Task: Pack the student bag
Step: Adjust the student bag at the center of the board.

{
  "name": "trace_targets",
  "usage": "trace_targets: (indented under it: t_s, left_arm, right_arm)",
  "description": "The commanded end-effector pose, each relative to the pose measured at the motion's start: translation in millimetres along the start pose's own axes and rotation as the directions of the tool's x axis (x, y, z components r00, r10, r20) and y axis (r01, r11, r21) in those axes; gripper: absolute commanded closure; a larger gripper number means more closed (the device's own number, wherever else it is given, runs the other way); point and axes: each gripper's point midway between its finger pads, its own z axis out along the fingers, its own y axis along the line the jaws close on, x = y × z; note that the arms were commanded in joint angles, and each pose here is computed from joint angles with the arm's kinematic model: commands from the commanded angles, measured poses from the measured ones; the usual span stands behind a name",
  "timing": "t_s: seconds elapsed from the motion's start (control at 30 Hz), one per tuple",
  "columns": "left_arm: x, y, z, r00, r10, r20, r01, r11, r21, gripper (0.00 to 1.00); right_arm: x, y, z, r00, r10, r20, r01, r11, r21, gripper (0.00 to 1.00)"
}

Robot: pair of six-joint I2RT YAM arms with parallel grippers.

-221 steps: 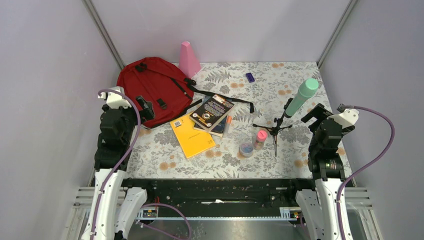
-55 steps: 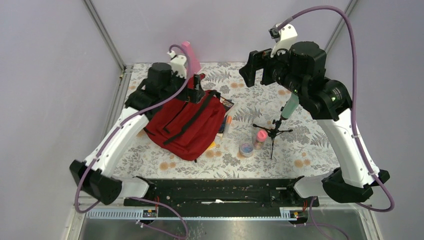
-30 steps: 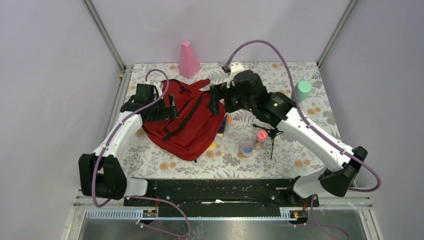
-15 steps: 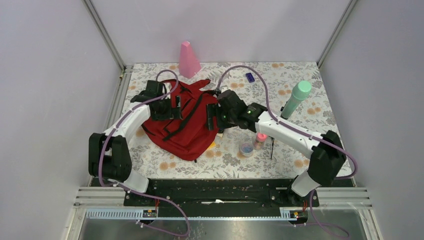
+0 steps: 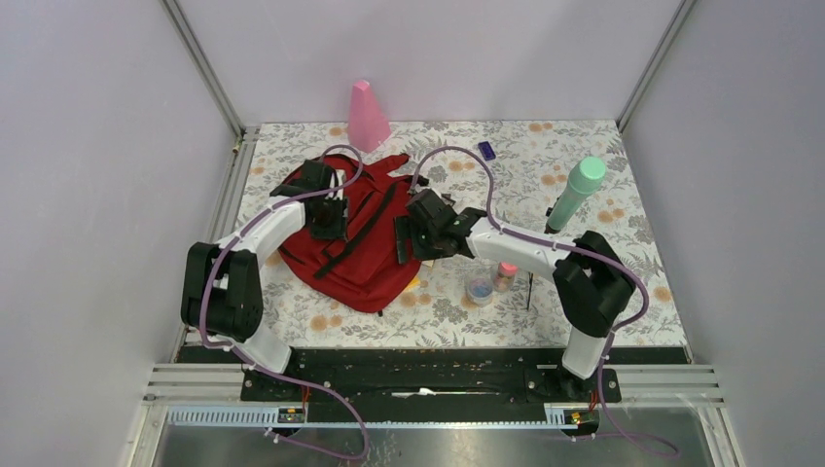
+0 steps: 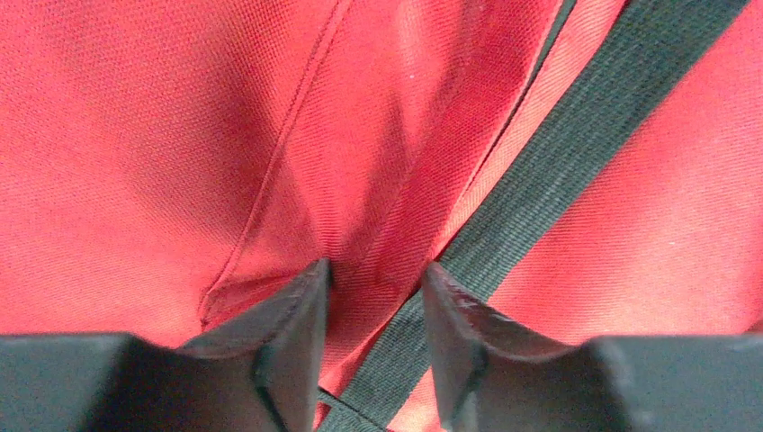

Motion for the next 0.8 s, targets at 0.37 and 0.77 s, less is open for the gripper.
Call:
trace_targets:
  t_s: [0.37, 0.77]
  left_arm:
    - [-12.2, -38.7, -23.0, 0.993, 0.062, 0.101, -0.072, 0.992, 0.103, 1.00]
    - [20.7, -140.1, -67.9, 0.979, 0.116, 0.165, -0.174, 0.900, 0.399, 1.00]
  right_arm:
    - [-72.8, -30.0, -13.1, 0.977, -0.085, 0.196, 0.065, 0.992, 0.107, 0.91]
    - [-129.7, -58.5, -17.7, 0.956, -0.174, 0.237, 0.145, 0.981, 0.132, 1.00]
